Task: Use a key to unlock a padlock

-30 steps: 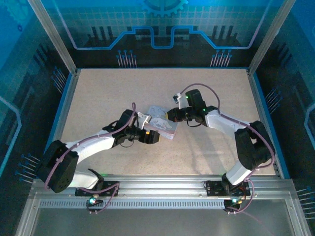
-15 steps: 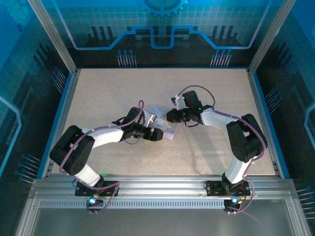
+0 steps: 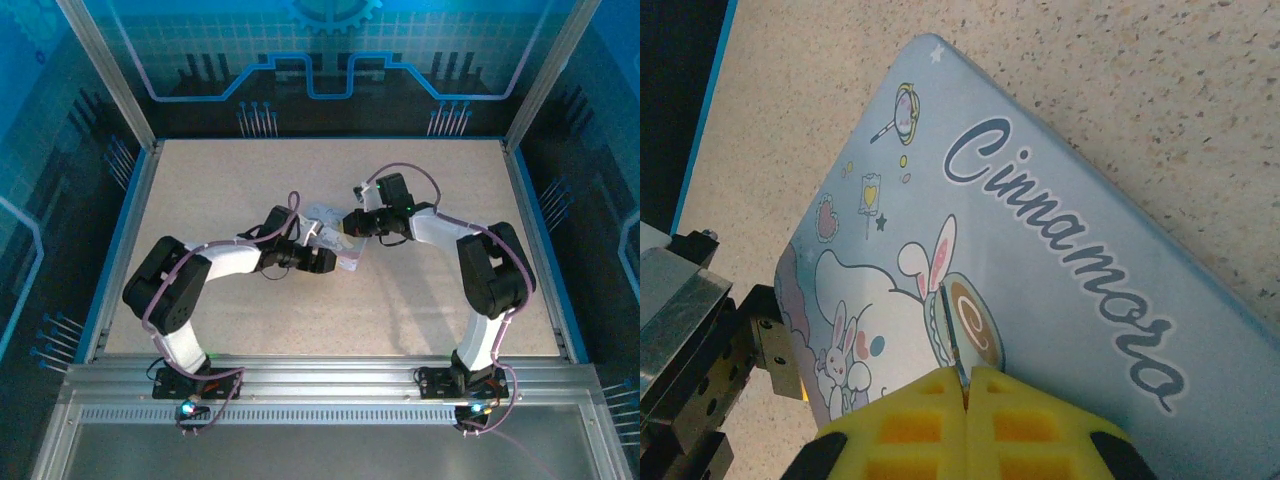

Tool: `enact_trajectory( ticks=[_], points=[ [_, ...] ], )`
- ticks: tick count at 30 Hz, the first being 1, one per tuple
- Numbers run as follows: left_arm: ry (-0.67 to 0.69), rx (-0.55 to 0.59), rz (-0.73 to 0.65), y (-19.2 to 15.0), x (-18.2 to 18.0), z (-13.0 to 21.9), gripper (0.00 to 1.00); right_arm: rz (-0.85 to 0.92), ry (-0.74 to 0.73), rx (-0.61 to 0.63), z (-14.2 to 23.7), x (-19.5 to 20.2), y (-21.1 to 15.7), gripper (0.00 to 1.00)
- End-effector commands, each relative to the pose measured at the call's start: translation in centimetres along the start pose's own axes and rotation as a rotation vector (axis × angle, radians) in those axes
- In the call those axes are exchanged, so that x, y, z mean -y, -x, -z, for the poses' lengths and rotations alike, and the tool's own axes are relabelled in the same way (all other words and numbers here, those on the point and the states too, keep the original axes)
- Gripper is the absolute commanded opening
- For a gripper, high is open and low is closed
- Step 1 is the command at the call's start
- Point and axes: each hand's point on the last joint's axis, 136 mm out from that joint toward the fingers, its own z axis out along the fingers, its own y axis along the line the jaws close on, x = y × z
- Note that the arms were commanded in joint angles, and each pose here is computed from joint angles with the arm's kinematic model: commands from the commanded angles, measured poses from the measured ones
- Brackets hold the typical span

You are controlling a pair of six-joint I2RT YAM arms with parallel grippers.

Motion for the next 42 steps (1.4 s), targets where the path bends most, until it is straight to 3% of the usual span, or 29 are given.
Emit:
enact_trajectory(
  ticks=[1,13,21,27,42],
  points=[
    [-0.007,0.041,-0.070,0.8,-0.2,0.0,0.83,-0.028,-0.061,-0.067,-0.5,2.2,-1.8,0.00],
    [0.112,0.193,-0.166,0.0,-2.9,0.4,0.78,-0.015,-0.076,-0.063,-0.4,2.1,-2.1,0.00],
    [0.108,0.181,-0.200,-0.4,-2.0,-0.8,0.76,-0.018,-0.097,-0.075,-0.7,2.2,-2.4,0.00],
    [0.127,0.174,-0.208,-0.3,-1.6,-1.7,0.65,-0.009,-0.102,-0.077,-0.6,2.1,-2.4,0.00],
    [0.205,0.198,-0.205,0.4,-1.6,-2.5,0.52,0.008,-0.102,-0.092,-0.9,1.7,-2.8,0.00]
  ],
)
